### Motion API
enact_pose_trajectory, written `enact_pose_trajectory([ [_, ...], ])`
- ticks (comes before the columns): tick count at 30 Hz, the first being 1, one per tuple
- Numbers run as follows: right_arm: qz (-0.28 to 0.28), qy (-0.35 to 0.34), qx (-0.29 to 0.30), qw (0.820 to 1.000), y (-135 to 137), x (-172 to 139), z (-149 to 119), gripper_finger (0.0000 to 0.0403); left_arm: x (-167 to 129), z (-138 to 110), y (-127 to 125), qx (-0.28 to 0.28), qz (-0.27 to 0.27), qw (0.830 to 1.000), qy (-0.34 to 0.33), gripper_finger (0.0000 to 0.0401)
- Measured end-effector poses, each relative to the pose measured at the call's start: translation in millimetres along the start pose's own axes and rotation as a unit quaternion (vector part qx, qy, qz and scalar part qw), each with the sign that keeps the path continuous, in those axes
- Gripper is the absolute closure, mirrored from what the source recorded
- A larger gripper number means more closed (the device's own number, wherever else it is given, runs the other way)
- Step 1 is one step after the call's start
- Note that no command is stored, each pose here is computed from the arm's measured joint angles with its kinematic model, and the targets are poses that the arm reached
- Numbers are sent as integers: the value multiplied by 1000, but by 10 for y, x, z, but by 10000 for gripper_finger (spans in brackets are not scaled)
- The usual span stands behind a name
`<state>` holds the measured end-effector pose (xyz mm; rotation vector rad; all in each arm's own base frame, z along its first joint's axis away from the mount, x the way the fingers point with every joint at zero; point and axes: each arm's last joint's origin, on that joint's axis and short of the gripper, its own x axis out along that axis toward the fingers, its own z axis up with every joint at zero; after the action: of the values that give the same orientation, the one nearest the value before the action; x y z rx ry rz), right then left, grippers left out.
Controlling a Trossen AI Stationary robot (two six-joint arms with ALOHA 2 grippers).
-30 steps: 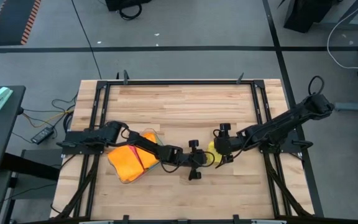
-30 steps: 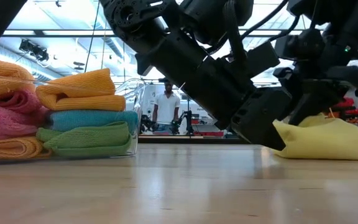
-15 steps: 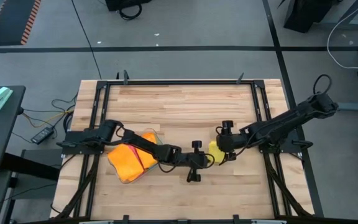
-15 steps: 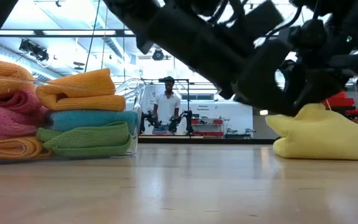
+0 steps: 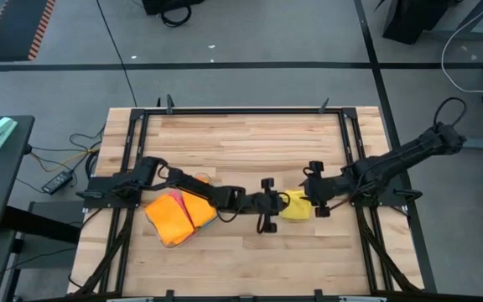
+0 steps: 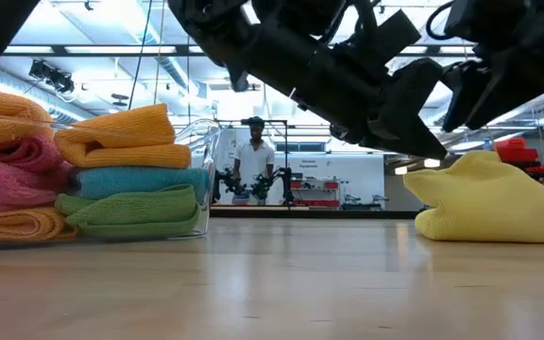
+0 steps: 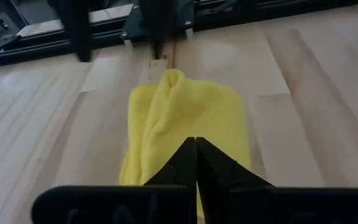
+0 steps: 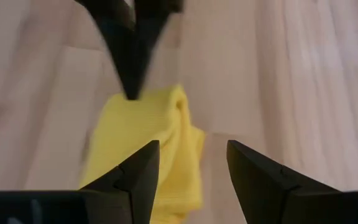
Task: Fold microfiber towels
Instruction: Fold the yellow microfiber cloth
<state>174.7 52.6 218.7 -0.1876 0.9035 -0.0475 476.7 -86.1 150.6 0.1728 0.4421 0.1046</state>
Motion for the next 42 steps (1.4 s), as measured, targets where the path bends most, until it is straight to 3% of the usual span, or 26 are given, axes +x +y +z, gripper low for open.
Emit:
enact_pose_trajectory([
  [9, 7, 23, 81, 996, 102, 115, -93, 207, 229, -204, 288, -28, 18, 999, 5, 377],
  [18, -4, 23, 158, 987, 68, 215, -116, 185, 346, -317, 251, -24, -14, 999, -28, 394],
  [28, 28, 37, 197, 979, 133, 300, -41, 107, 343, -285, 241, -28, -13, 998, -46, 375],
  [34, 34, 21, 201, 979, 130, 246, 74, 102, 353, -302, 237, -27, -13, 999, -45, 393],
  [42, -15, 105, 192, 976, 177, 464, -56, 102, 353, -321, 230, -24, -14, 999, -35, 377],
])
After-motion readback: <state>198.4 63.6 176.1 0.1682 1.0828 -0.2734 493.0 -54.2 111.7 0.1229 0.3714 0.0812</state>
